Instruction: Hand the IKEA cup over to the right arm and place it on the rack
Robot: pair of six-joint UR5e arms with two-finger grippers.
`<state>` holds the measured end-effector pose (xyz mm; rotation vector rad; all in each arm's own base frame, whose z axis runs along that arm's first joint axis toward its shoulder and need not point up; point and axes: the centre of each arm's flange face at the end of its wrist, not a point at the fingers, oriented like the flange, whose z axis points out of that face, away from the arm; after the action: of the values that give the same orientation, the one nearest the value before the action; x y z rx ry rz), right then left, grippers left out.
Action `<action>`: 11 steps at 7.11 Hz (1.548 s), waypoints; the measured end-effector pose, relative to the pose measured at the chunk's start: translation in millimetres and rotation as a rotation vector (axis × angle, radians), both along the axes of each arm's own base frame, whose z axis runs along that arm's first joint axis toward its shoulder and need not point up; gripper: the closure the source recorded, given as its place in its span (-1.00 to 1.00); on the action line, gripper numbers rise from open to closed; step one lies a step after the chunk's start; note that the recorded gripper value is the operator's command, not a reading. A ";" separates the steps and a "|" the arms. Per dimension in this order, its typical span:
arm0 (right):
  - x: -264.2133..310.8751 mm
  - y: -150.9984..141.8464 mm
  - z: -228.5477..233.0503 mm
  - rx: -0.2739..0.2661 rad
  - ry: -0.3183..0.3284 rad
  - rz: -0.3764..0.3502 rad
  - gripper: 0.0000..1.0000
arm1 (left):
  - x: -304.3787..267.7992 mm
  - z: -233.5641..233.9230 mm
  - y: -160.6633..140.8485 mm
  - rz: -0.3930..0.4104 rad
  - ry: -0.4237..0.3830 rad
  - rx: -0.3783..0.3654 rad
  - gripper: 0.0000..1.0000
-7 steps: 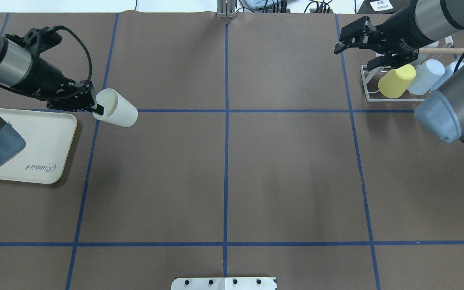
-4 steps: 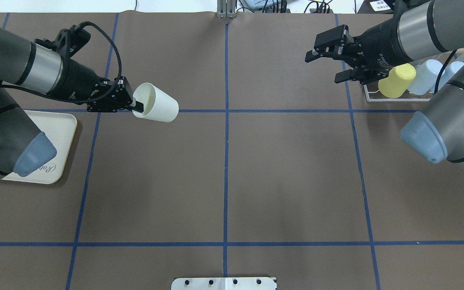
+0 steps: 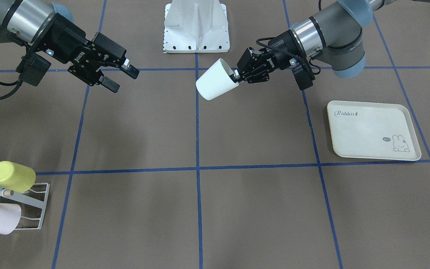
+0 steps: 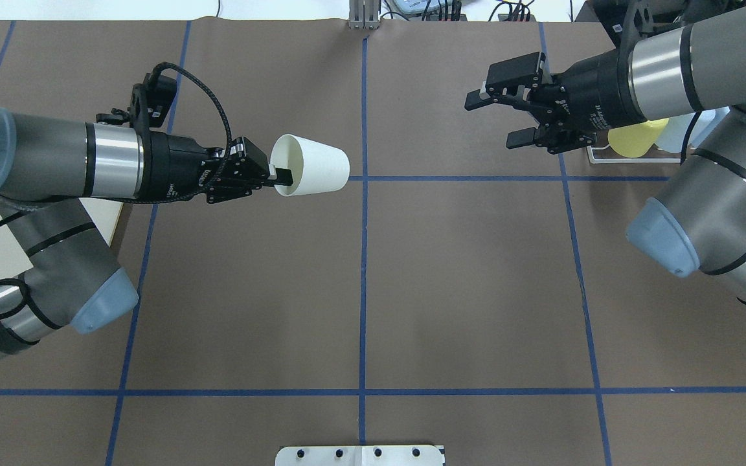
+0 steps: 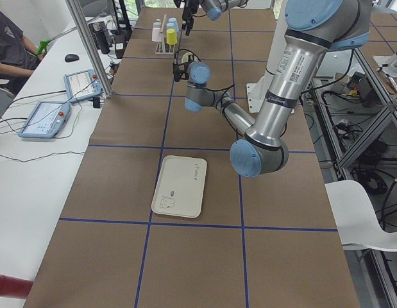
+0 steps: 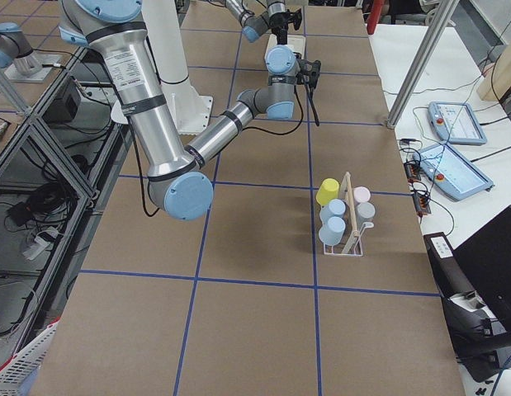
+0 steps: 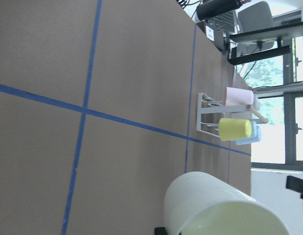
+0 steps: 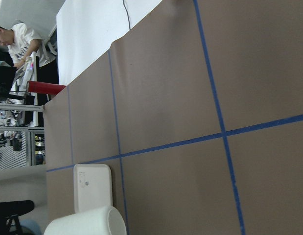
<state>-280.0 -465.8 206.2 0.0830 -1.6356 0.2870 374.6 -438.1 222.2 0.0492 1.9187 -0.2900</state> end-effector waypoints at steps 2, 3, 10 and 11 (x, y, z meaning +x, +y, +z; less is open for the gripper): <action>-1.2 12.4 -4.0 0.031 -0.159 -0.015 -0.97 | 4.6 3.9 -5.5 0.058 0.210 -0.080 1.00; -6.6 20.9 -9.7 0.028 -0.232 -0.017 -0.97 | 9.1 -0.7 -6.3 0.091 0.290 -0.128 1.00; -39.9 62.7 -28.4 0.017 -0.493 -0.019 -0.96 | 42.0 -17.0 35.9 0.262 0.681 -0.325 1.00; -43.2 66.0 -29.6 0.015 -0.511 -0.016 -0.96 | 44.6 -21.5 38.2 0.270 0.697 -0.325 1.00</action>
<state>-323.1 -399.8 176.6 0.0067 -2.1440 0.2996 419.3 -399.9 200.7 -0.5927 2.4997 -0.4738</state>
